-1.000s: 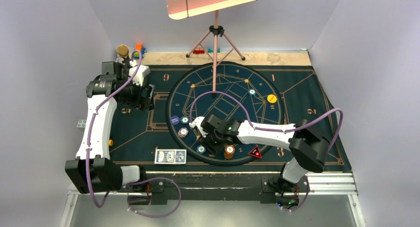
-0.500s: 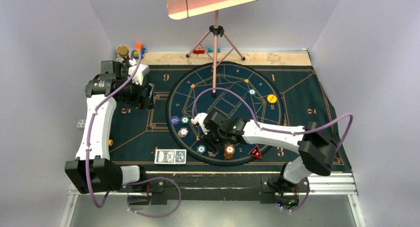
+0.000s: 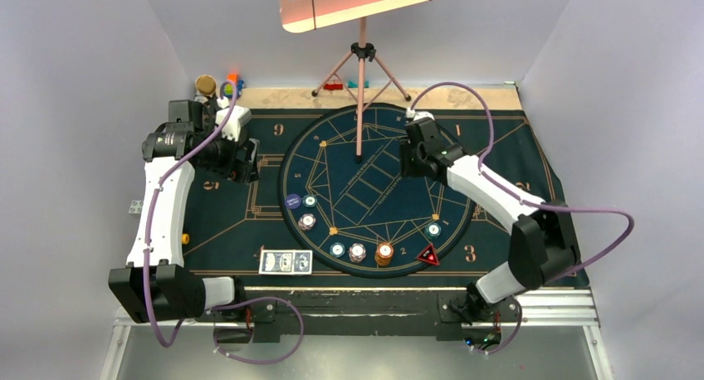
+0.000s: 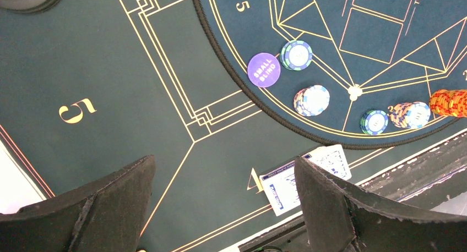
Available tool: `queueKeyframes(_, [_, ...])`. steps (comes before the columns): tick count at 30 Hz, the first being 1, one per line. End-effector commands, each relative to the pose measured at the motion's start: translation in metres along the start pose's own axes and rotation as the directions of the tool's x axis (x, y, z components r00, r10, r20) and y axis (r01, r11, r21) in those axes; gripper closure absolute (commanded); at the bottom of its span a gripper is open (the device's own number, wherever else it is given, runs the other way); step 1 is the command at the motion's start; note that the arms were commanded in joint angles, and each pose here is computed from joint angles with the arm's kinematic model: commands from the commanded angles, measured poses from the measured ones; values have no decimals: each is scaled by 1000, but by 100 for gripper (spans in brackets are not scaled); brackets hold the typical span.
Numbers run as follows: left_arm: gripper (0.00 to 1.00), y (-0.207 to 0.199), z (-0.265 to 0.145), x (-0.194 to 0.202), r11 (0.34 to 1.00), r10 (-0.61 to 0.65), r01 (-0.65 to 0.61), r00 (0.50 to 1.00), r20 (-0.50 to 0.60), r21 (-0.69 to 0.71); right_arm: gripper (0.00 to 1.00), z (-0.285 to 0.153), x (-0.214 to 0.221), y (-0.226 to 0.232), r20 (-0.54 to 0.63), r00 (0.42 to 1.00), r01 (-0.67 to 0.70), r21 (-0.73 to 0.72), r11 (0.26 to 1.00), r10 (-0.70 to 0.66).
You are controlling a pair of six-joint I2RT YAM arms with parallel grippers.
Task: Distribute texas hold em gaming equipment
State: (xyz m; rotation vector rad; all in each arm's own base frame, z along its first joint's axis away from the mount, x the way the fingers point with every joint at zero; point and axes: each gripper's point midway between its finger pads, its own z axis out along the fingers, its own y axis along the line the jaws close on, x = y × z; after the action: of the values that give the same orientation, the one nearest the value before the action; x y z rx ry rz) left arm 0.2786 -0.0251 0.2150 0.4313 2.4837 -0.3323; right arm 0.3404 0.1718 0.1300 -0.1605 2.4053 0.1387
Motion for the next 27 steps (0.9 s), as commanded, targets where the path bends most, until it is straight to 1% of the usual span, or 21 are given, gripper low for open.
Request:
queueKeyframes(1, [0, 0, -5, -10, 1000, 21, -21, 999, 34, 9, 100, 19, -20, -40, 42, 985, -169, 143, 975, 165])
queueKeyframes(6, [0, -1, -5, -8, 1000, 24, -24, 999, 31, 12, 100, 43, -23, -77, 53, 967, -255, 238, 937, 250])
queueKeyframes(10, [0, -2, -3, -7, 1000, 21, -21, 999, 26, 17, 100, 60, -22, -100, 47, 955, -293, 275, 916, 292])
queueKeyframes(23, [0, -1, -1, -4, 1000, 17, -17, 1000, 17, 20, 100, 104, -17, -122, 9, 951, -294, 340, 894, 309])
queueKeyframes(24, [0, -2, -1, -4, 1000, 19, -19, 1000, 17, 21, 97, 106, -16, -123, 4, 951, -292, 343, 893, 309])
queueKeyframes(25, [0, -2, -2, -5, 1000, 18, -19, 1000, 18, 22, 88, 107, -14, -123, -2, 951, -290, 348, 892, 310])
queueKeyframes(26, [0, -2, -3, -6, 1000, 21, -21, 1000, 21, 21, 82, 109, -12, -124, -10, 950, -289, 353, 890, 312])
queueKeyframes(27, [0, -3, -4, -6, 1000, 21, -21, 1000, 21, 21, 79, 110, -10, -125, -17, 949, -288, 357, 889, 314])
